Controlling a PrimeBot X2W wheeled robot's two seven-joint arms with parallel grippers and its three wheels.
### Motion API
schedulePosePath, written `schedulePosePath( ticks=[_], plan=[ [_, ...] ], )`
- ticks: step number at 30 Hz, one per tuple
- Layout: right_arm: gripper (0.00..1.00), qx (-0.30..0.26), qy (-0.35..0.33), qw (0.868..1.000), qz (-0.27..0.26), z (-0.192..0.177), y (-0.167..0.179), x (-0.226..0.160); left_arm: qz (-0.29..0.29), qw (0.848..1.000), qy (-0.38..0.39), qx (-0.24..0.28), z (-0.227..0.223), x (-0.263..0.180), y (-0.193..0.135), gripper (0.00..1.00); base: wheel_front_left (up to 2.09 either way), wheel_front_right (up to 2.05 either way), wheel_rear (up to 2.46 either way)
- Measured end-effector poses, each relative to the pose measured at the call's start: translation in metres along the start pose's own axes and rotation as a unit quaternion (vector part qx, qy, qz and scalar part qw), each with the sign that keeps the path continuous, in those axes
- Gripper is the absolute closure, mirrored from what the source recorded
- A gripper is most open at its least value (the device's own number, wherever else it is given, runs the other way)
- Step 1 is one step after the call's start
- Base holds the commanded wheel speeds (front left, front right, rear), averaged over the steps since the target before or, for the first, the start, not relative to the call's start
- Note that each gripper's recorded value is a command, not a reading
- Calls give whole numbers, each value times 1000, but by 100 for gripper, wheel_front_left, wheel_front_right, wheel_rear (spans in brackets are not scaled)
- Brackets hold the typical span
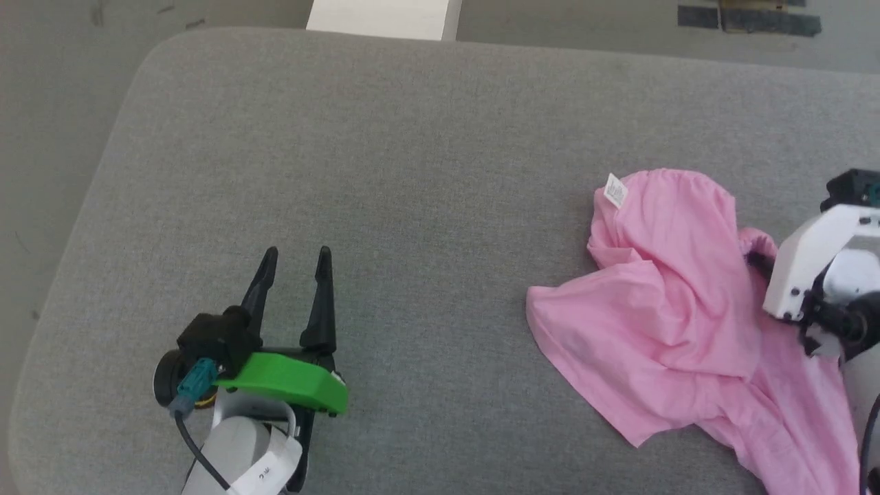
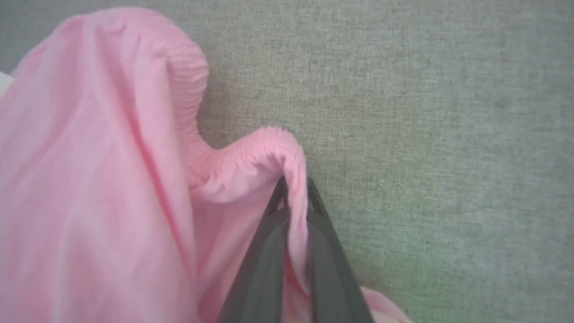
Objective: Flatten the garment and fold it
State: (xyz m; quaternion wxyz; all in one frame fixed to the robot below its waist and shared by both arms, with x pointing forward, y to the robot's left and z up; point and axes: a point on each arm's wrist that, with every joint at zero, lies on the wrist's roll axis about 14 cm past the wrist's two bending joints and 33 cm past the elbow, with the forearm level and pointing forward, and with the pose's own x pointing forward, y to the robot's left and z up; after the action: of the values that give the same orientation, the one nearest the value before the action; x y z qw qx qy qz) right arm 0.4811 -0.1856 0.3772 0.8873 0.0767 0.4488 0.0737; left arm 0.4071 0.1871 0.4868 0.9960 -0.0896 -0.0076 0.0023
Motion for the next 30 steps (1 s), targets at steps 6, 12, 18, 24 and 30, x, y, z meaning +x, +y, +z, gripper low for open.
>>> schedulePosePath(
  ticks=[6, 12, 18, 24, 30],
  plan=[
    [100, 34, -69, 997, -14, -18, -22, -35, -13, 1000, -6, -4, 5, -8, -10, 0, 0, 0, 0],
    [100, 65, -125, 988, -56, -47, -59, -87, -33, 999, -7, -4, 6, -14, -22, 0, 0, 0, 0],
    [100, 109, -157, 975, -112, -97, -82, -141, -56, 998, -2, -7, 7, -19, -38, 0, 0, 0, 0],
    [100, 147, -135, 966, -163, -152, -92, -177, -66, 998, 3, -7, 6, -22, -45, 0, 0, 0, 0],
    [0, 162, -125, 965, -167, -174, -90, -183, -74, 997, 18, -4, 0, -24, -48, 0, 0, 0, 0]
  ],
)
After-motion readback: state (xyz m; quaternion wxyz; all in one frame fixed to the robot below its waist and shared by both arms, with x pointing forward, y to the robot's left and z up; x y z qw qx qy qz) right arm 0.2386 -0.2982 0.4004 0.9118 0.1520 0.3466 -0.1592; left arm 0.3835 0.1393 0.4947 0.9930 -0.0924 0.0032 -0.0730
